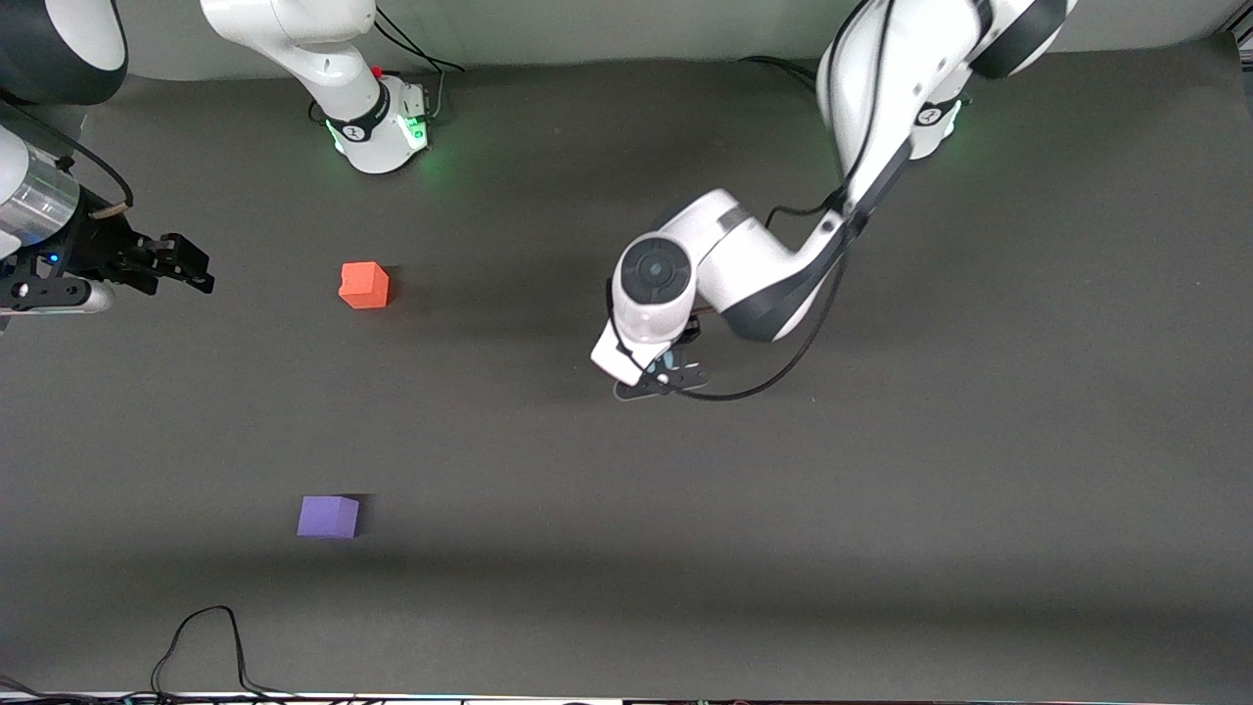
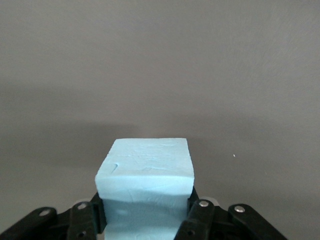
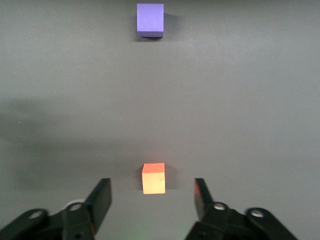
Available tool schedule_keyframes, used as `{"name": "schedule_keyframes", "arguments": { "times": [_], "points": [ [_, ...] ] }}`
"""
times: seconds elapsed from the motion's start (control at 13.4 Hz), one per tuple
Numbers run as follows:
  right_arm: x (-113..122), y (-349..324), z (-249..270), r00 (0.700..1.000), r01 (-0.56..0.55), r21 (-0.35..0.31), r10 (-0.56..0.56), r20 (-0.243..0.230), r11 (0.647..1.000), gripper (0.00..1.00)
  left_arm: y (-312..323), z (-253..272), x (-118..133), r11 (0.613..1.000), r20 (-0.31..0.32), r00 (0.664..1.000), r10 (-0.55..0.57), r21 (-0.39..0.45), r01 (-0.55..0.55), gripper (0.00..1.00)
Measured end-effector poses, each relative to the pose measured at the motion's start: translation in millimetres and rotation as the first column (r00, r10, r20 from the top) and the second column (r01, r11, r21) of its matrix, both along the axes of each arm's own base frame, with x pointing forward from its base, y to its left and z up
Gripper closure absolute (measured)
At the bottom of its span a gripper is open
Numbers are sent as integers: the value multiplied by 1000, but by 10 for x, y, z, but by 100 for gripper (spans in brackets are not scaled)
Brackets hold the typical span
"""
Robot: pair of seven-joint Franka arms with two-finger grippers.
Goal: Place blue block between orange and purple blocks
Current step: 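Lower the light-blue cube onto the table and open the left gripper, then withdraw the left gripper while the right gripper reaches toward the cube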
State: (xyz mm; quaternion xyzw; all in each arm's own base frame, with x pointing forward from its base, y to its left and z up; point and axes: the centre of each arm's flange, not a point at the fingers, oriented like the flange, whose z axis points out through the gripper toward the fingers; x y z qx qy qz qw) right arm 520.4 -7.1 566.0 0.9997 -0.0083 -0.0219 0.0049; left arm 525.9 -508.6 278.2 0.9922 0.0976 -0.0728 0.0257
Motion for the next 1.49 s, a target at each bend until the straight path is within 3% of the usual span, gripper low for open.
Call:
{"name": "schedule_keyframes", "arguments": {
  "times": [0.15, 0.45, 0.6, 0.82, 0.89, 1.19, 1.49],
  "points": [
    [-2, -71, 8, 1000, 13, 1, -13, 2, 1000, 0, -67, -472, -24, 1000, -1, 1000, 3, -8, -3, 41],
    [-6, -166, 10, 1000, 31, 3, -31, 2, 1000, 0, -55, -677, -18, 1000, 15, 1000, -13, 10, 12, 41],
    [-6, -162, 9, 1000, 30, 3, -30, 2, 1000, 0, -64, -675, -23, 1000, 18, 1000, -15, 11, 15, 36],
    [-6, -162, 5, 1000, 30, 3, -30, 1, 1000, 0, -60, -591, 35, 1000, 34, 999, -8, 4, 8, 4],
    [-6, -161, 5, 1000, 30, 3, -30, 1, 1000, 0, -34, -495, 94, 1000, 48, 999, -3, 0, 3, 0],
    [-7, -149, -5, 1000, 28, 3, -28, -2, 1000, 0, 498, 579, 456, 998, 89, 995, -35, 56, 30, 0],
    [5, 22, -66, 1000, -4, 1, 4, -11, 1000, 0, 1922, 1953, 900, 987, 120, 985, -122, 119, 107, 0]
  ]
}}
